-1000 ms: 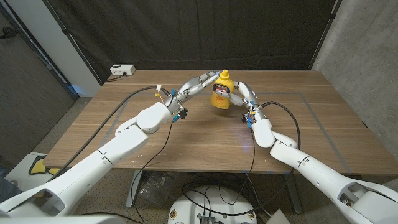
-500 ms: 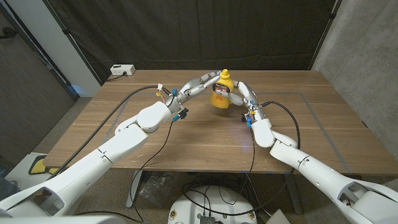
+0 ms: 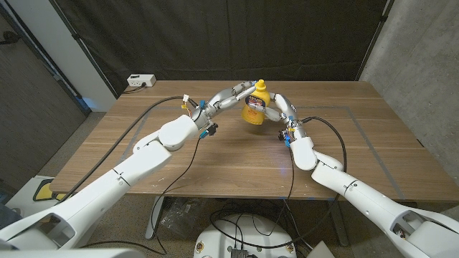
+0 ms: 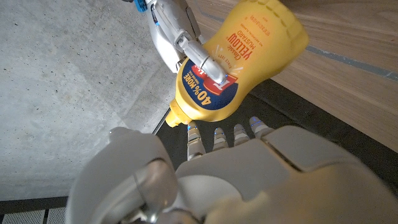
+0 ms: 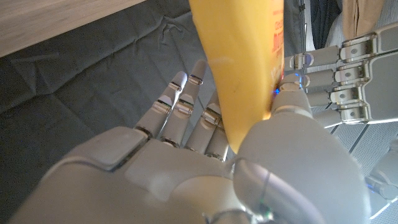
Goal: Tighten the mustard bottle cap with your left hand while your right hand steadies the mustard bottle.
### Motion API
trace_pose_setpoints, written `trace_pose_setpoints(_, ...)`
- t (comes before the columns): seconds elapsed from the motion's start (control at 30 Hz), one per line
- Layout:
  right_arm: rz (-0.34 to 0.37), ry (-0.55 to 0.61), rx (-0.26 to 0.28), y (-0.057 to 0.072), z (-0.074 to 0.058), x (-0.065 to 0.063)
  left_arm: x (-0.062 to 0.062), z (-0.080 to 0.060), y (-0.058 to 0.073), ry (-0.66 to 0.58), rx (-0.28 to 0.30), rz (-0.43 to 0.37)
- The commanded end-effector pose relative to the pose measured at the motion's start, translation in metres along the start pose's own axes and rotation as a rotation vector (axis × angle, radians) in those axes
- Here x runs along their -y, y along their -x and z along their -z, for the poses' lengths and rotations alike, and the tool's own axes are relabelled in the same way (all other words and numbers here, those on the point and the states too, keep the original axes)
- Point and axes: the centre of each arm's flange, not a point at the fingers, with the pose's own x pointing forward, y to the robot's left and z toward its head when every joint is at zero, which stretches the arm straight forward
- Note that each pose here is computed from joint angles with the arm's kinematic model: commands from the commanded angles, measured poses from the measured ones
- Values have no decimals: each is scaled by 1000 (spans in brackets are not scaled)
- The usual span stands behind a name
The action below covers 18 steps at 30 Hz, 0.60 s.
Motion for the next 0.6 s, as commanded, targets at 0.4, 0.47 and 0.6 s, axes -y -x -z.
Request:
trace_pose_setpoints(0.4, 44, 25, 15, 7, 1, 12, 2, -8, -21, -15, 37, 40)
trace_pose_setpoints(0.47, 46, 26, 14, 8, 1, 13, 2, -9, -22, -16, 42, 42)
trace_pose_setpoints(0.6, 51, 27, 13, 9, 2, 15, 4, -12, -26, -19, 50, 49)
